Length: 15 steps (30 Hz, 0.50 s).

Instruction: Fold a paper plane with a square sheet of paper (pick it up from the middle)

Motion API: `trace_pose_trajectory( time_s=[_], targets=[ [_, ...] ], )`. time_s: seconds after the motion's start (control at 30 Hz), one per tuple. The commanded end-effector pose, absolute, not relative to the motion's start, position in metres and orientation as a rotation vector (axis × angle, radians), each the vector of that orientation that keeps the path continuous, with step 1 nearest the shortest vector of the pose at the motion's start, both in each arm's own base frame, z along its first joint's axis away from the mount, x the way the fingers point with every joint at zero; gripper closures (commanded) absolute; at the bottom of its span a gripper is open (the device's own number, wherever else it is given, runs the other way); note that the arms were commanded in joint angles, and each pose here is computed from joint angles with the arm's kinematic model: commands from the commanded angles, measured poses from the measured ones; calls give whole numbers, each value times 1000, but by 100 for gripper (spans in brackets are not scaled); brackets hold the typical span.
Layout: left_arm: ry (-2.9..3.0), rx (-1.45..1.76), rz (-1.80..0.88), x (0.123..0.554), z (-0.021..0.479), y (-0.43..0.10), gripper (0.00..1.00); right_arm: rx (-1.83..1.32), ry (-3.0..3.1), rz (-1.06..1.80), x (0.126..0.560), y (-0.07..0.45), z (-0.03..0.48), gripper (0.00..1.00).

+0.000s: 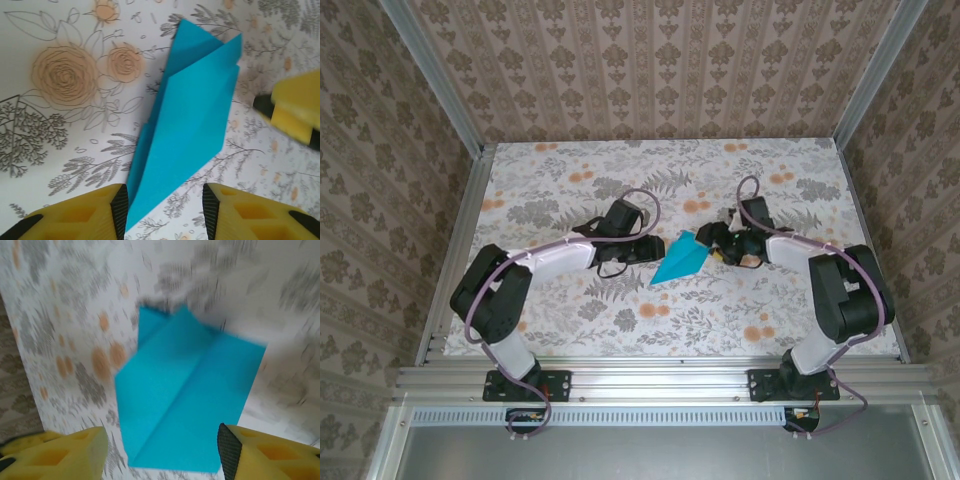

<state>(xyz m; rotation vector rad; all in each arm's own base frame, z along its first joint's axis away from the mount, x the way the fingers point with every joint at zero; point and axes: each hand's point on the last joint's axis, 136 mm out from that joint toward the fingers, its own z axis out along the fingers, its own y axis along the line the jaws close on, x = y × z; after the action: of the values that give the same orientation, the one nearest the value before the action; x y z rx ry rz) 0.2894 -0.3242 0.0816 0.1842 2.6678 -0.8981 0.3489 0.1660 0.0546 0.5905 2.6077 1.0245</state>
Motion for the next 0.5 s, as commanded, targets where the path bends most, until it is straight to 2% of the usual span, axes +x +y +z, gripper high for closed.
trace_pose_trajectory(
  time_s=[0.0,0.3,0.47],
  targets=[
    [2692,127,-848,298,72,-322,53,654,2599,1036,346,184,48,37],
    [2719,128,-857,305,55,-333,56,674,2646,1093,349,214,29,47],
    [2742,121,-848,305,45,-333,57,656,2597,1186,354,223,33,56]
  ],
)
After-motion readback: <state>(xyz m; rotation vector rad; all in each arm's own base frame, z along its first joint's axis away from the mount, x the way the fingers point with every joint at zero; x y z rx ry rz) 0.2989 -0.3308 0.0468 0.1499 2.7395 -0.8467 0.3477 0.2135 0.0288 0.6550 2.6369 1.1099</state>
